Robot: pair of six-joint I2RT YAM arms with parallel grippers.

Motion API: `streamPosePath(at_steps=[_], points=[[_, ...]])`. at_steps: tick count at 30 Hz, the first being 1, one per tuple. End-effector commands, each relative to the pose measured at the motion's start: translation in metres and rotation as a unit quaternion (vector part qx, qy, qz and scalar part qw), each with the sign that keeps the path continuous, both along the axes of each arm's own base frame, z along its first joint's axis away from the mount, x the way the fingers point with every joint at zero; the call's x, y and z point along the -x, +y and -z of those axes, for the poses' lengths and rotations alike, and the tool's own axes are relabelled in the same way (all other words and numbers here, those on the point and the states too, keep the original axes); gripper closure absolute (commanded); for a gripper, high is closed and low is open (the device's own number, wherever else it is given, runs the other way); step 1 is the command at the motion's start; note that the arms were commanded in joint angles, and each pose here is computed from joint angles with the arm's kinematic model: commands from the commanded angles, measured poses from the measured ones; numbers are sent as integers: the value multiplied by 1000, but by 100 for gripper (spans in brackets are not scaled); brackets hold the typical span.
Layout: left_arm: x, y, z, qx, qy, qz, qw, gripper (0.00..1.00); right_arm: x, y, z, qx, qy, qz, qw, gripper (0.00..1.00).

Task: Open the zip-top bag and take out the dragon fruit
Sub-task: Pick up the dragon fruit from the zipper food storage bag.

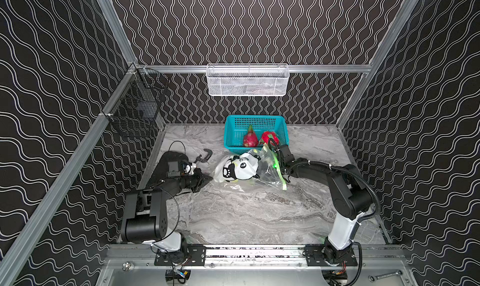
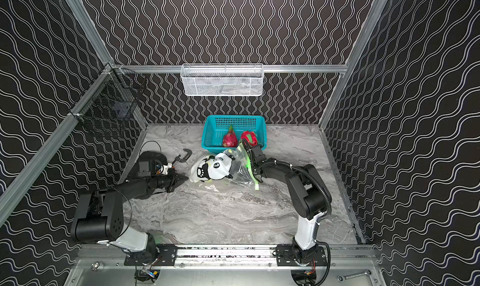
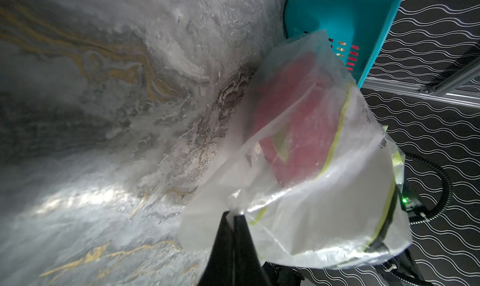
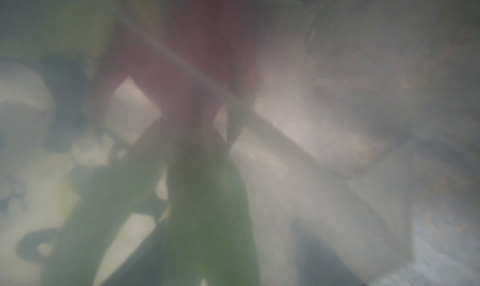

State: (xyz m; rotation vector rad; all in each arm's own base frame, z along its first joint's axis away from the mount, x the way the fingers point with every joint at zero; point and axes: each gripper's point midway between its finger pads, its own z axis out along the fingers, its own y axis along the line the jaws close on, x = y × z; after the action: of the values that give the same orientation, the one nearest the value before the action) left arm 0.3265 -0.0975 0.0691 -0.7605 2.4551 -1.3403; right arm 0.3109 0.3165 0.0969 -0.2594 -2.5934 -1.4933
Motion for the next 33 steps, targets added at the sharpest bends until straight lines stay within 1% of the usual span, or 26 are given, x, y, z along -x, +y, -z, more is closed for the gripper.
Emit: streamPosePath(at_steps=[1,3,5,6,11,12,15,19,22,23,24,25,28,33], points=[[-5,-3,-6,7,-18,12,1000,100,-8,9,-17,-32,-20,-2,999,33],[-6,-3,-6,8,-18,11,1000,100,-9,10,-20,-35,-24,-5,999,37],[-7,-3,-7,10,-19,10,1000,100,-9,12,-22,-40,-25,-9,999,45],[-7,-3,-7,11,-18,10,1000,100,-10,12,-23,-42,-26,-9,999,48],[-8,-3,-9,12,-21,11,1000,100,-8,17,-32,-66,-29,-16,997,71],[-8,-3,-8,12,-20,11,1000,100,-6,19,-36,-74,-30,-22,997,72],[-9,-3,-10,12,-21,12,1000,100,4,27,-44,-96,-22,-52,994,71],[-11,-4,-10,14,-21,13,1000,100,14,26,-32,-70,-7,-74,995,70],[-11,-4,-11,14,-22,14,1000,100,13,25,-26,-58,-9,-73,996,70],[-11,-4,-11,12,-23,14,1000,100,12,24,-25,-56,-9,-69,996,72],[-10,-4,-11,12,-22,14,1000,100,10,25,-25,-55,-12,-66,996,77],[-10,-4,-11,11,-22,15,1000,100,9,25,-25,-54,-14,-63,996,86],[-9,-4,-10,9,-21,16,1000,100,6,25,-29,-50,-21,-62,997,100],[-11,0,-13,0,-20,12,1000,100,13,16,-40,-24,-34,-75,996,100]])
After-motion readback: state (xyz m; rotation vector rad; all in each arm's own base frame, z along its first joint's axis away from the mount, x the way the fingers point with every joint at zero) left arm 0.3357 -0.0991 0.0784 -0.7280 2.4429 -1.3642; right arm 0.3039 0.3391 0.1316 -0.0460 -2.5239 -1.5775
